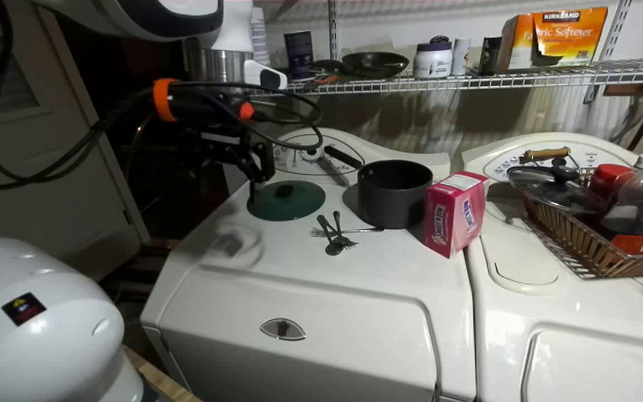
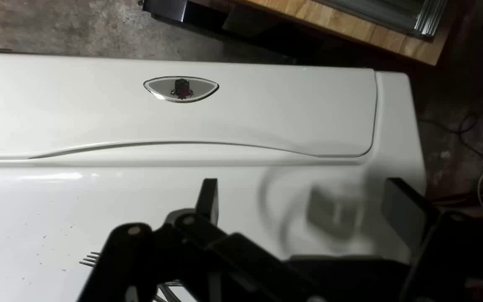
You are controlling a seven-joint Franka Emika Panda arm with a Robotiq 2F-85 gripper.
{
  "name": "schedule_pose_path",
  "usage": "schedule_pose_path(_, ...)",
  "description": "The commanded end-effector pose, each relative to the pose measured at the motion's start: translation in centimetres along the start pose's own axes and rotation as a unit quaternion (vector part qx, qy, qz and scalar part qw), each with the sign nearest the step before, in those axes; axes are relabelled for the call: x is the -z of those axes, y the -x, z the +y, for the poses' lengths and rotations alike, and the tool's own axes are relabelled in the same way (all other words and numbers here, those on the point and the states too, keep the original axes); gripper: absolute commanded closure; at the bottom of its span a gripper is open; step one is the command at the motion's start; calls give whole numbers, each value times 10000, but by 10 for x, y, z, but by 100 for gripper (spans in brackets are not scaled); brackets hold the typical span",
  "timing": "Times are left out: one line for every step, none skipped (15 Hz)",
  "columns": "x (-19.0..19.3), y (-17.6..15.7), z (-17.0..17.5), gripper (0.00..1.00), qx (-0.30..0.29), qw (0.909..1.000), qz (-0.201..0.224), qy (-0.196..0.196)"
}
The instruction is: Put the pan on top of the black pot.
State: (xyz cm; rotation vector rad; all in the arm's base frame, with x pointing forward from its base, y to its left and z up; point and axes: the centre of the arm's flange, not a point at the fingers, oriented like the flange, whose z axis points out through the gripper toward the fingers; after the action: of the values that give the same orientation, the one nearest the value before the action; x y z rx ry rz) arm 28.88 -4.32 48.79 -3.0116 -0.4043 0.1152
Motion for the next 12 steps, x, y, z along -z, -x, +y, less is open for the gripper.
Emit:
schedule_pose_path(0, 0, 0, 0, 0, 10000, 0, 0)
schedule_pose_path(0, 0, 0, 0, 0, 10000, 0, 0)
schedule_pose_path(0, 0, 0, 0, 0, 10000, 0, 0)
schedule_pose_path(0, 0, 0, 0, 0, 10000, 0, 0)
schedule_pose_path(0, 0, 0, 0, 0, 10000, 0, 0)
schedule_pose_path(0, 0, 0, 0, 0, 10000, 0, 0)
schedule_pose_path(0, -6, -4, 0, 29, 9998, 56, -205)
schedule_pose_path(0, -17, -10, 0, 71, 9985, 240, -483)
schedule_pose_path(3, -33, -17, 0, -11, 9958, 395, -831)
schedule_pose_path(7, -47, -23, 0, -108, 9931, 496, -1055)
schedule_pose_path(12, -60, -28, 0, -187, 9894, 638, -1288)
schedule_pose_path(17, -73, -32, 0, -279, 9851, 803, -1494)
